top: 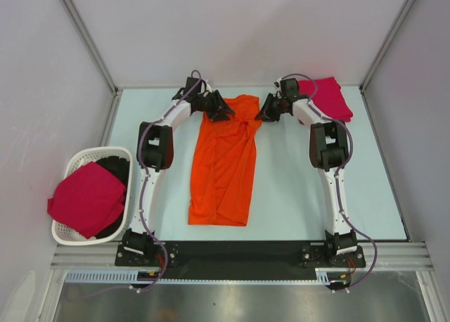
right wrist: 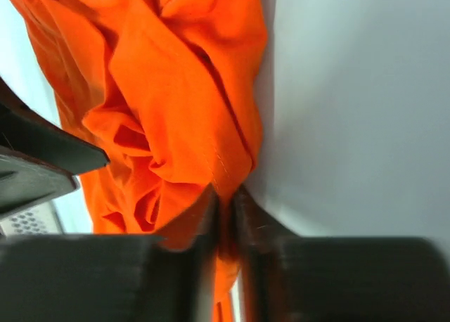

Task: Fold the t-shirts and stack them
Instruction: Rotate the tshirt 90 degrees

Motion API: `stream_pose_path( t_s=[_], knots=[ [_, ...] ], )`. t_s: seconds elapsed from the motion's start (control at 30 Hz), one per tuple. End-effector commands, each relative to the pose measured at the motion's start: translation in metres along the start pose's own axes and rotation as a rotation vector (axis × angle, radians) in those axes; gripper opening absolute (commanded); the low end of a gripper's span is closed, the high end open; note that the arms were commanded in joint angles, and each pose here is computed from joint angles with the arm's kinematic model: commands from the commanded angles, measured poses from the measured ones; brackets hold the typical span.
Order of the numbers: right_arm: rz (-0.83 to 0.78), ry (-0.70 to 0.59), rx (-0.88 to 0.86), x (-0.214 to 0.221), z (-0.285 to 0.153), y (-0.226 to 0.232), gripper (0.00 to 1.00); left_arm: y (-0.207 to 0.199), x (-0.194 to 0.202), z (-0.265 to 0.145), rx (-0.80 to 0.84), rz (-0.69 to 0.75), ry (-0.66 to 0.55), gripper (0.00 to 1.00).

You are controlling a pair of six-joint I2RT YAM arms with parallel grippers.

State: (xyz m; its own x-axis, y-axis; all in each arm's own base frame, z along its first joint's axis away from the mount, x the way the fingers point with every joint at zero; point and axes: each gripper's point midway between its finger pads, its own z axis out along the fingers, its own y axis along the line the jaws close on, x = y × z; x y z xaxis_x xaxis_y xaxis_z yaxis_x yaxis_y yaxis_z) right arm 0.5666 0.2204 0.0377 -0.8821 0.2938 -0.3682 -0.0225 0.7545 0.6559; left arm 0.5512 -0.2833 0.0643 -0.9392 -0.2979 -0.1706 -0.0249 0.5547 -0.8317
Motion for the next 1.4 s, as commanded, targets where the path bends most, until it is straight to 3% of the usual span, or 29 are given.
stream_pose_path(
  t_s=[0.0,0.03,0.07,0.1,0.13,0.77,1.23,1.37],
  knots=[
    [0.027,0.032,-0.031,0.006,0.006,0.002,0.00,0.000,0.000,-0.006,-0.014,0.020,0.000,0.38],
    [0.021,0.028,-0.030,0.005,0.005,0.002,0.00,0.002,0.001,-0.005,-0.022,0.014,0.001,0.20],
    [0.014,0.023,-0.033,0.003,0.002,0.005,0.00,0.007,0.003,-0.005,-0.043,0.000,0.004,0.10],
    [0.012,0.019,-0.033,0.000,0.000,0.006,0.00,0.011,0.004,-0.004,-0.054,-0.006,0.006,0.02],
    [0.008,0.012,-0.028,-0.002,-0.003,0.007,0.00,0.016,0.006,-0.002,-0.061,-0.017,0.014,0.00],
    [-0.037,-0.163,-0.045,-0.050,-0.078,0.044,0.00,0.060,0.027,0.001,-0.213,-0.091,0.067,0.00],
    [-0.025,-0.147,-0.124,-0.046,-0.066,0.068,0.02,0.060,0.029,-0.002,-0.226,-0.087,0.078,0.00],
    [-0.071,-0.142,-0.153,-0.047,-0.059,0.097,0.00,0.056,0.028,-0.004,-0.218,-0.082,0.075,0.00]
  ],
)
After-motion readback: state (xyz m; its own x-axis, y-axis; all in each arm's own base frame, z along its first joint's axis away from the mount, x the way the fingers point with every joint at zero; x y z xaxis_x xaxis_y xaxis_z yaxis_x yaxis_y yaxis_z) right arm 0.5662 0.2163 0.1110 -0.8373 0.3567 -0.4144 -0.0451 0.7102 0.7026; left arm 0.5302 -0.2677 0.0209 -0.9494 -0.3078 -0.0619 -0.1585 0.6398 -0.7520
